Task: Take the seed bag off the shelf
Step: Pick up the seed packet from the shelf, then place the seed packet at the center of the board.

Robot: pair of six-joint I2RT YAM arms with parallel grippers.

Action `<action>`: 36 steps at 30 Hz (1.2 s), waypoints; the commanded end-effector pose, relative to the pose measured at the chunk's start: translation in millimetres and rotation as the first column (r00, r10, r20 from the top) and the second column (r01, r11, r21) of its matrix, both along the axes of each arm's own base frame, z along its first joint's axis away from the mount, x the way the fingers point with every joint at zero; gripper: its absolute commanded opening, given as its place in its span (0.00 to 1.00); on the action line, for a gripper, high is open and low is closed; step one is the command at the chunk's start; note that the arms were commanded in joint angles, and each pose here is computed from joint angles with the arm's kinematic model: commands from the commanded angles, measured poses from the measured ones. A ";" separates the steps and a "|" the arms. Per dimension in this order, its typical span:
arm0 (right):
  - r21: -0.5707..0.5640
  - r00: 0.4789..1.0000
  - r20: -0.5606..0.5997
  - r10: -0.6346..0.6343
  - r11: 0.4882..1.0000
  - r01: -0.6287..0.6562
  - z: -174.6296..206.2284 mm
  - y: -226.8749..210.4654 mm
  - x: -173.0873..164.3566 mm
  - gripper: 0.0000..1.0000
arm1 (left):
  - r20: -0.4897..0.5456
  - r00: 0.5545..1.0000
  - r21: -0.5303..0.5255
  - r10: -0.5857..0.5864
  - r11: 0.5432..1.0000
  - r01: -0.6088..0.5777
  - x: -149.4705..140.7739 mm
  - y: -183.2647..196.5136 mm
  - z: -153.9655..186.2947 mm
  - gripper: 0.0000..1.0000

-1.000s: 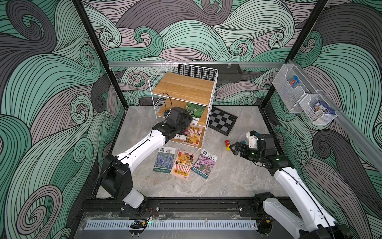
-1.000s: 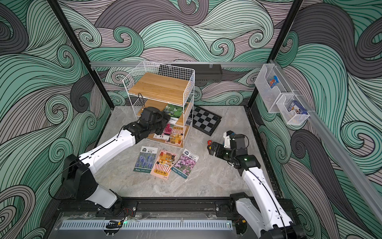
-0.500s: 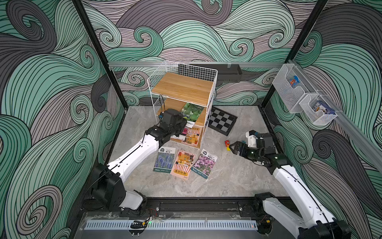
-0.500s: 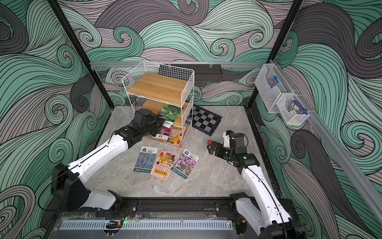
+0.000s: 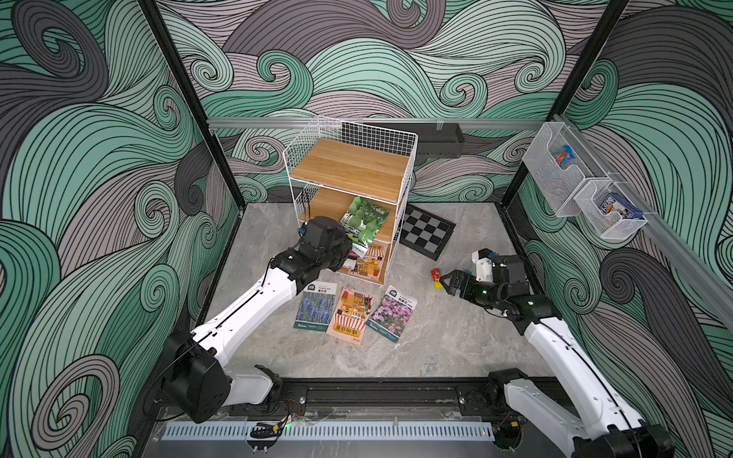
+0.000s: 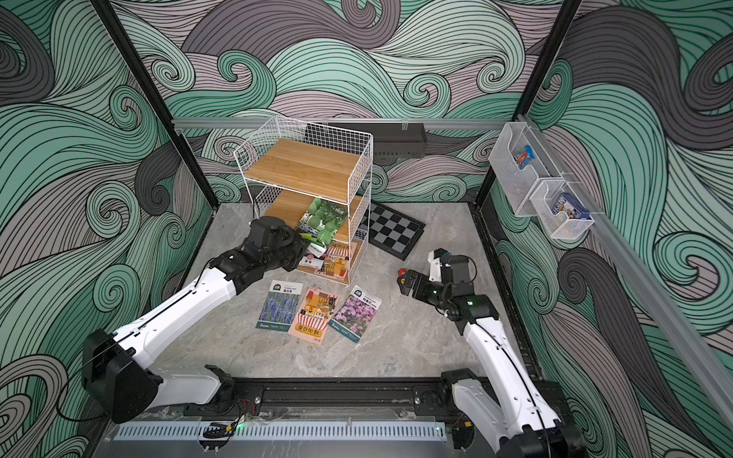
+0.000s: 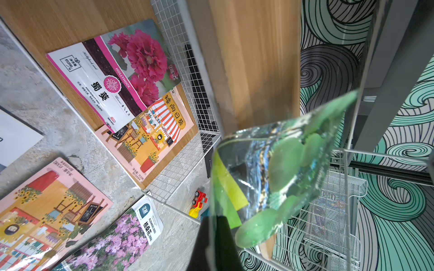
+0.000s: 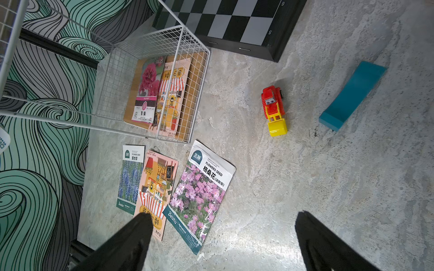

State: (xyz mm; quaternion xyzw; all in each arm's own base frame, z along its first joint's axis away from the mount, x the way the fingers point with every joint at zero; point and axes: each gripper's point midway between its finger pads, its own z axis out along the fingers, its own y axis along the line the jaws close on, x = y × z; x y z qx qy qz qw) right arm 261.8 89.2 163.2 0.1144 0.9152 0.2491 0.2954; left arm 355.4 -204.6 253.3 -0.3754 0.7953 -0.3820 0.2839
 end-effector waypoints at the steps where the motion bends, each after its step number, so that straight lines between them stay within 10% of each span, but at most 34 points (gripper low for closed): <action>1: 0.015 0.999 0.031 0.012 1.000 -0.013 10.2 3.5 0.6 0.99 | 0.010 0.999 0.041 0.030 0.999 -0.031 -15.3 21.5 11.7 0.00; 18: 0.021 0.999 0.027 0.029 0.999 -0.029 7.6 7.4 5.5 0.99 | -0.145 0.971 0.184 0.190 0.969 -0.162 -132.3 149.8 -42.1 0.00; 36: 0.029 0.999 0.009 0.054 0.998 -0.054 0.9 13.8 -1.6 0.99 | -0.285 0.916 0.282 0.281 0.938 -0.200 -99.9 209.2 -120.9 0.00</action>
